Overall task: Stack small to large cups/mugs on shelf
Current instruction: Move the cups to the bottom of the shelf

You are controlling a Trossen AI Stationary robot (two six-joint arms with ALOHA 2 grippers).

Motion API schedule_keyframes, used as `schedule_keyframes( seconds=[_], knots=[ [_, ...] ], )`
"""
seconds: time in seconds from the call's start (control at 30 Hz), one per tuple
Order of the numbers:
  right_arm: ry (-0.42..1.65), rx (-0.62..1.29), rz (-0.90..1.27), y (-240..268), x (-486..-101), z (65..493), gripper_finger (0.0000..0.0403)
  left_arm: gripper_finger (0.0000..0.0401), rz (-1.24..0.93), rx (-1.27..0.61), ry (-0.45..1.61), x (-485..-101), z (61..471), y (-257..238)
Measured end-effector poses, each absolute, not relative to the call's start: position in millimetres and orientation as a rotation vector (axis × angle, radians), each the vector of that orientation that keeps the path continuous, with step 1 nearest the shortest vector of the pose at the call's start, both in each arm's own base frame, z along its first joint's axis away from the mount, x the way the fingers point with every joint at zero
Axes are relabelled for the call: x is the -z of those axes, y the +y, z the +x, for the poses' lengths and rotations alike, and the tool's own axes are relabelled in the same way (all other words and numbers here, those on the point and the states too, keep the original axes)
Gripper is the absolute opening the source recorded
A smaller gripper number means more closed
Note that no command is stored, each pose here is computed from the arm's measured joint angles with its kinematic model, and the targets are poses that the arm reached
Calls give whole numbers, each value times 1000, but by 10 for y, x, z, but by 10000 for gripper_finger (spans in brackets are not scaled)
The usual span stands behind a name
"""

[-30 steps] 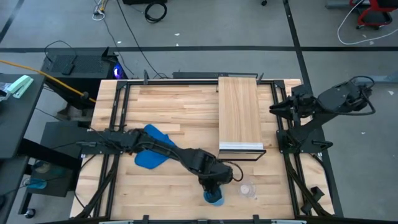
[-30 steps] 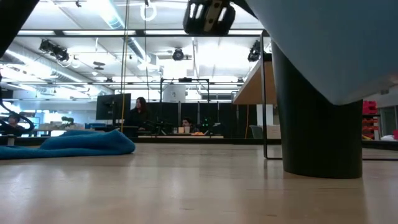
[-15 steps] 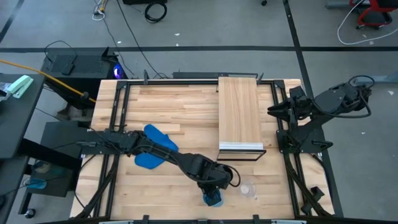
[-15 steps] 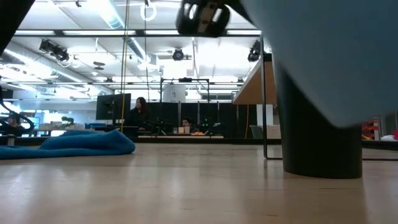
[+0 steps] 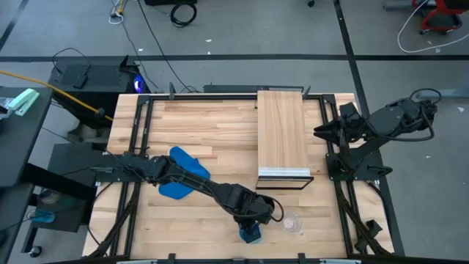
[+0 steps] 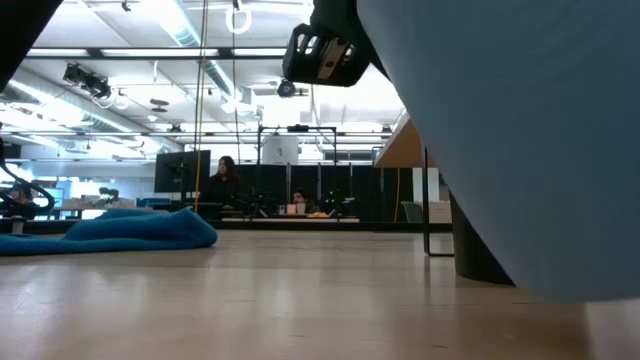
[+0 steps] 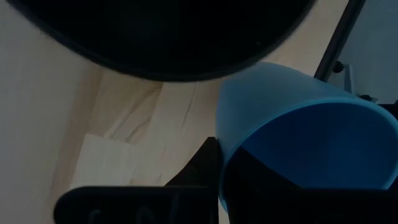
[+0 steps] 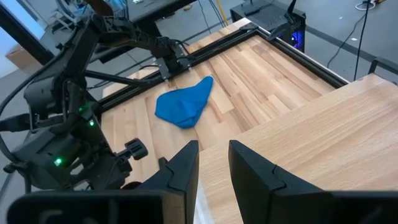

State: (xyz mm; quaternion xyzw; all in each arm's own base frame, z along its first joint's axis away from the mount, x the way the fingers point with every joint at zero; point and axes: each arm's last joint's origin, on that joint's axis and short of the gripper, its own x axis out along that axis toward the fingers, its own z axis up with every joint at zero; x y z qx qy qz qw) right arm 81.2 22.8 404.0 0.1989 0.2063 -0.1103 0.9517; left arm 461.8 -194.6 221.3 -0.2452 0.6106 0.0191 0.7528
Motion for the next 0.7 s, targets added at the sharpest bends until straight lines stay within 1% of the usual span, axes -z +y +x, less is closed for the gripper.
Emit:
schedule_keyframes(
  seconds=[0.1,0.43,0.7],
  knots=[
    [424,226,401,236,-4036,829,95,10,-537,-35,1347,-2144,4632,-1968],
    [432,232,411,250,-4029,859,95,19,-532,16,1309,-2144,4677,-1997],
    [432,234,418,251,-4028,862,96,52,-545,42,1267,-2162,4717,-2010]
  ],
)
